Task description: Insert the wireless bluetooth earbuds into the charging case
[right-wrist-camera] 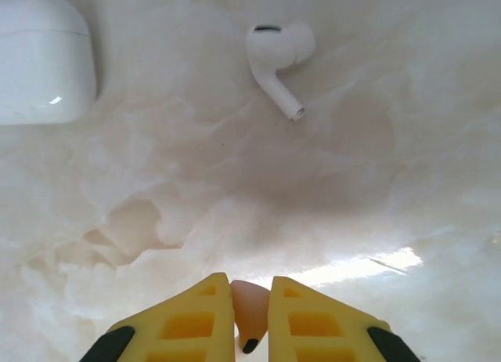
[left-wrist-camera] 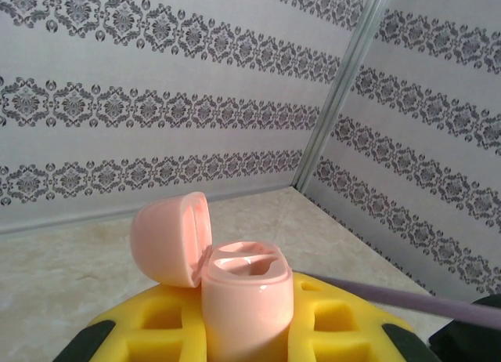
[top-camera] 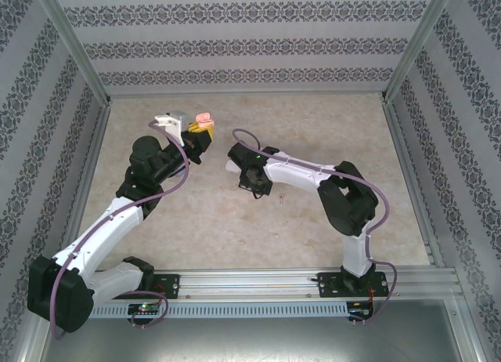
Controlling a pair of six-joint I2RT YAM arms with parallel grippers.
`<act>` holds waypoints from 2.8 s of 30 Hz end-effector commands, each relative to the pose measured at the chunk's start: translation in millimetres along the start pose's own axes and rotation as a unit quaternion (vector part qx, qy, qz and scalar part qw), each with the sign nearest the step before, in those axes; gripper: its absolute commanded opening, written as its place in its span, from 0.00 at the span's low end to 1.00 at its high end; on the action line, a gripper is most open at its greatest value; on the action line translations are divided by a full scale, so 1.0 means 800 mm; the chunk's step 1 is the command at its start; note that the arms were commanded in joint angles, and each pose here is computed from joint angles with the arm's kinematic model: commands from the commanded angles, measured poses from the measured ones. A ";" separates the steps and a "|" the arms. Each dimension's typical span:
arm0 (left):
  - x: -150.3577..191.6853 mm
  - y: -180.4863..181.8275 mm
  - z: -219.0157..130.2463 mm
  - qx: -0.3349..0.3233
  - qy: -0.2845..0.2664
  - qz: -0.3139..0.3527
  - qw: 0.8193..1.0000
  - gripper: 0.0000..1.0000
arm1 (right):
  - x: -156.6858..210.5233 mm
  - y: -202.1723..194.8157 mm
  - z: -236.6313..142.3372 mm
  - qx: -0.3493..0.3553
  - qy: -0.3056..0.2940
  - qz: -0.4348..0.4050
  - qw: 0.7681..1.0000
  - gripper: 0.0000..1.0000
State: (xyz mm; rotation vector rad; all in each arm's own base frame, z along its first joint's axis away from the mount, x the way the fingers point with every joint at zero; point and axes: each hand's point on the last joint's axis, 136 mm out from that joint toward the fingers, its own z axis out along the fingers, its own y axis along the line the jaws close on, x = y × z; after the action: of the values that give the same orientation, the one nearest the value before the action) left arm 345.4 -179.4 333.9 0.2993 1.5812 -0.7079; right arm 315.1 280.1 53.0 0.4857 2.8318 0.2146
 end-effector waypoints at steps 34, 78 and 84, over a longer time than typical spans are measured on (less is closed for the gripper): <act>0.098 -0.075 0.017 0.179 -0.069 0.209 0.959 0.00 | -0.123 0.071 -0.313 -0.254 -0.321 -0.228 0.884 0.15; 0.040 -0.105 0.038 0.233 -0.156 0.221 0.934 0.00 | -0.060 0.104 -0.337 -0.324 -0.347 -0.292 0.830 0.14; 0.034 -0.108 0.036 0.234 -0.161 0.222 0.933 0.00 | -0.058 0.102 -0.329 -0.320 -0.342 -0.293 0.834 0.14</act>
State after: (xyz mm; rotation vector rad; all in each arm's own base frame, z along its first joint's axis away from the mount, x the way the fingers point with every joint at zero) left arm 327.4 -266.0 295.5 0.8175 1.0935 -0.7158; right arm 312.9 306.5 334.5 -0.3774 1.9084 0.6430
